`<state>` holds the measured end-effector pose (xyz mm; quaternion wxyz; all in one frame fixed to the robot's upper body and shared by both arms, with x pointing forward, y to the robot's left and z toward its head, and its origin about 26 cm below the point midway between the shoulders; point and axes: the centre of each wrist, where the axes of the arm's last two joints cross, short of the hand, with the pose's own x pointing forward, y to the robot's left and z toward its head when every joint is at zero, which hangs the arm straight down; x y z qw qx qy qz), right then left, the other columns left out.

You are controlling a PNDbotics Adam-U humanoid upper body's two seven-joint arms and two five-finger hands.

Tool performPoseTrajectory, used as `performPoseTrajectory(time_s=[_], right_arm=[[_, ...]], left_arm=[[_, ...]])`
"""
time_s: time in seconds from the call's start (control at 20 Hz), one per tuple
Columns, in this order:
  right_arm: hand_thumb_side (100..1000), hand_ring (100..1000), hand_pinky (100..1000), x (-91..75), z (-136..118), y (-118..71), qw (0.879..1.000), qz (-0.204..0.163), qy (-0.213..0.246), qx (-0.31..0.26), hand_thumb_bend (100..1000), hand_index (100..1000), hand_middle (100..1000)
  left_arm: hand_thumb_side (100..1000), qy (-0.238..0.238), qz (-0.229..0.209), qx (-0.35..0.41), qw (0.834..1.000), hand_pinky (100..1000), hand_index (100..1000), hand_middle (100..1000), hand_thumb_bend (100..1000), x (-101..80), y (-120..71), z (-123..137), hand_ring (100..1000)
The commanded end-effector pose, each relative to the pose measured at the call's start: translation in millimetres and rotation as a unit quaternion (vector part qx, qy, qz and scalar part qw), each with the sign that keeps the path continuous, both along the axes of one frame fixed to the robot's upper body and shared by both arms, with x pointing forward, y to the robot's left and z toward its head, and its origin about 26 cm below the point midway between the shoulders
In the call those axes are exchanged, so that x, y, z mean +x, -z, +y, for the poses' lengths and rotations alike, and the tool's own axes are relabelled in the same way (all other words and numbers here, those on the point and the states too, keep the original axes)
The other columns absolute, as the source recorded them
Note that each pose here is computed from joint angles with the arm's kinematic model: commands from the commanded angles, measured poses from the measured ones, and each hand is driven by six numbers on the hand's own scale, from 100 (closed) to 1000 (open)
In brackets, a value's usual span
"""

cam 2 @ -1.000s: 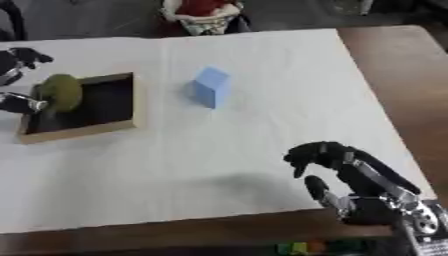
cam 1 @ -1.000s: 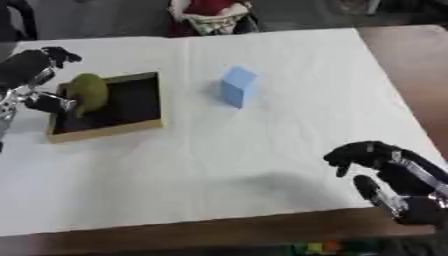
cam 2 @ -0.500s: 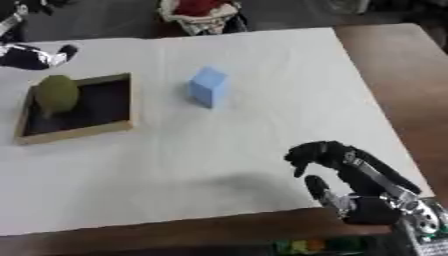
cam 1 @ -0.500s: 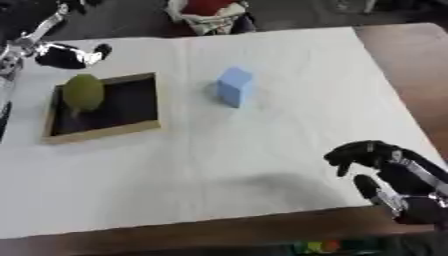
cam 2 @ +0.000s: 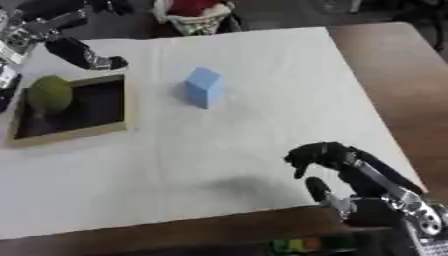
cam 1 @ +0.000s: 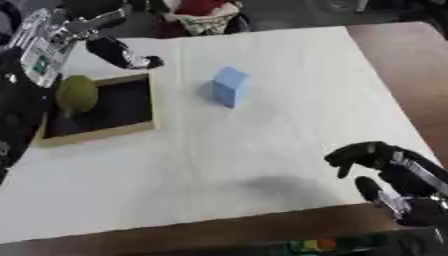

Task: Pick up objects on the table and place them in the box.

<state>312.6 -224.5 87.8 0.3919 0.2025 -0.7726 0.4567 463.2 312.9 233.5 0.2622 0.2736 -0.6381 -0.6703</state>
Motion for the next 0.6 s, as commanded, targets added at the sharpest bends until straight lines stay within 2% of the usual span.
performPoseTrajectory(time_s=[0.05, 0.15, 0.4, 0.6], right_arm=[[470, 803, 780, 2.2, 3, -7.4, 1.000, -0.010, -0.011, 0.001, 100, 823, 544], [470, 803, 780, 2.5, 4, -7.9, 1.000, -0.010, -0.014, 0.002, 100, 823, 544], [470, 803, 780, 3.0, 7, -8.7, 1.000, -0.011, -0.020, 0.003, 100, 823, 544], [470, 803, 780, 3.3, 8, -9.2, 1.000, -0.011, -0.024, 0.003, 100, 823, 544]], left_arm=[[689, -0.012, 0.017, 0.018, 1.000, 783, 927, 830, 532, 13.3, 8.1, -11, 798], [702, -0.020, 0.017, 0.000, 1.000, 755, 924, 819, 528, 19.2, 18.9, -22, 786], [734, -0.025, 0.009, -0.011, 1.000, 755, 929, 820, 524, 25.8, 36.2, -45, 784], [720, -0.042, 0.001, -0.015, 0.999, 743, 929, 812, 501, 27.1, 46.6, -60, 772]])
